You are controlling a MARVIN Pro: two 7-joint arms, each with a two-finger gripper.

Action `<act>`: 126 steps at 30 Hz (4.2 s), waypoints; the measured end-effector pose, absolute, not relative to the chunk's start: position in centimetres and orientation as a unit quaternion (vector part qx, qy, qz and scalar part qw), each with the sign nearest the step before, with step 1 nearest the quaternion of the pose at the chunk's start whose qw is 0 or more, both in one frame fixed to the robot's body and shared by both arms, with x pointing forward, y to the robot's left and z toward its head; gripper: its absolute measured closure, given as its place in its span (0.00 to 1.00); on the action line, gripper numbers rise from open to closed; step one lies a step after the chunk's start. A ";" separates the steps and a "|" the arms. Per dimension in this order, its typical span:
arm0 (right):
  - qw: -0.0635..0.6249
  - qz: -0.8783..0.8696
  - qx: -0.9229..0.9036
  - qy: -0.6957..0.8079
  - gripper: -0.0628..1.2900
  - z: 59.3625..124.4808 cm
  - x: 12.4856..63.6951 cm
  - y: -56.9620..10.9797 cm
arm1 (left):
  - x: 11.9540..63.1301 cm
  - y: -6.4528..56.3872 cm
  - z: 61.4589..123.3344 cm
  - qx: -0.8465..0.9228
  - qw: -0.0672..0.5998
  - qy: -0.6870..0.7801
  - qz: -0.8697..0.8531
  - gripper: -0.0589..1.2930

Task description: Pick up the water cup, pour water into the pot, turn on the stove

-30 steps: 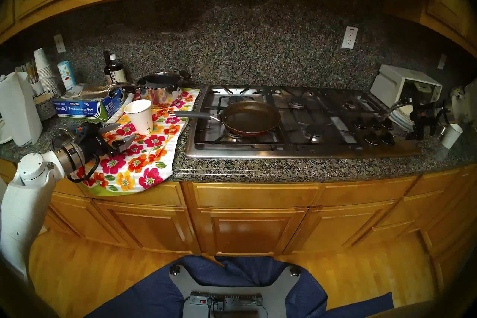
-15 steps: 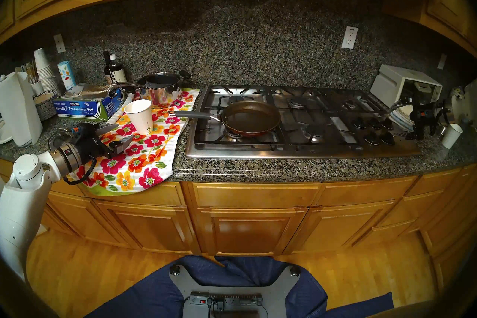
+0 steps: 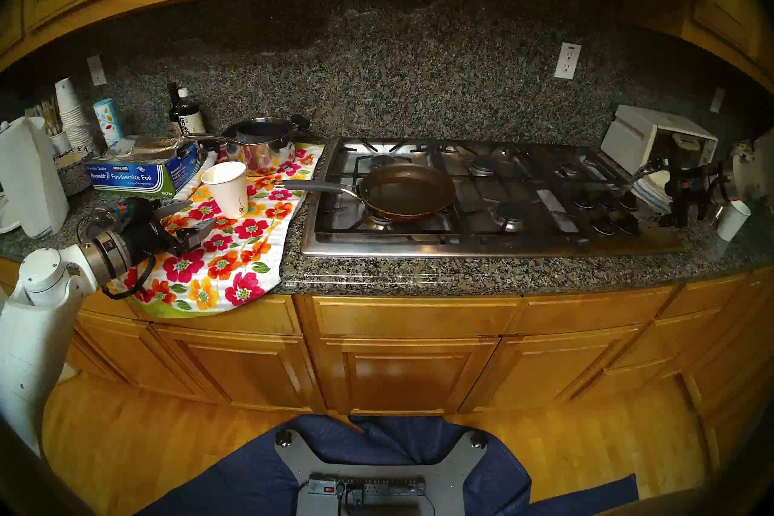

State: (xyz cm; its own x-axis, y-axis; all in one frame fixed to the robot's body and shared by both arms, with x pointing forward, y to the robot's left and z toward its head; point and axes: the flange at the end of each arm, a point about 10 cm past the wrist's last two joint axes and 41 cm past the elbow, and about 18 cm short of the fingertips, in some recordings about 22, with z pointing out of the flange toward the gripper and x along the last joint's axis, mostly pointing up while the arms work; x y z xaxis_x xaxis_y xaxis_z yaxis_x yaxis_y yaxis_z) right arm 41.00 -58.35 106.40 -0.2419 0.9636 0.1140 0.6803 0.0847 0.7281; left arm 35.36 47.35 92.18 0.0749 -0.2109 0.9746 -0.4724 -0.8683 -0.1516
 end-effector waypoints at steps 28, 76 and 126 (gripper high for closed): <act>0.221 0.401 0.592 0.664 0.04 107.0 42.9 -56.6 | 35.3 47.3 92.2 0.725 0.104 -0.235 0.639 0.06; 0.149 0.457 0.780 0.401 0.04 107.7 44.2 -56.5 | 35.3 47.3 92.1 0.725 0.104 -0.235 0.639 0.06; 0.030 0.454 0.868 0.198 0.04 105.0 44.5 -53.7 | 35.3 47.3 92.1 0.725 0.105 -0.234 0.640 0.06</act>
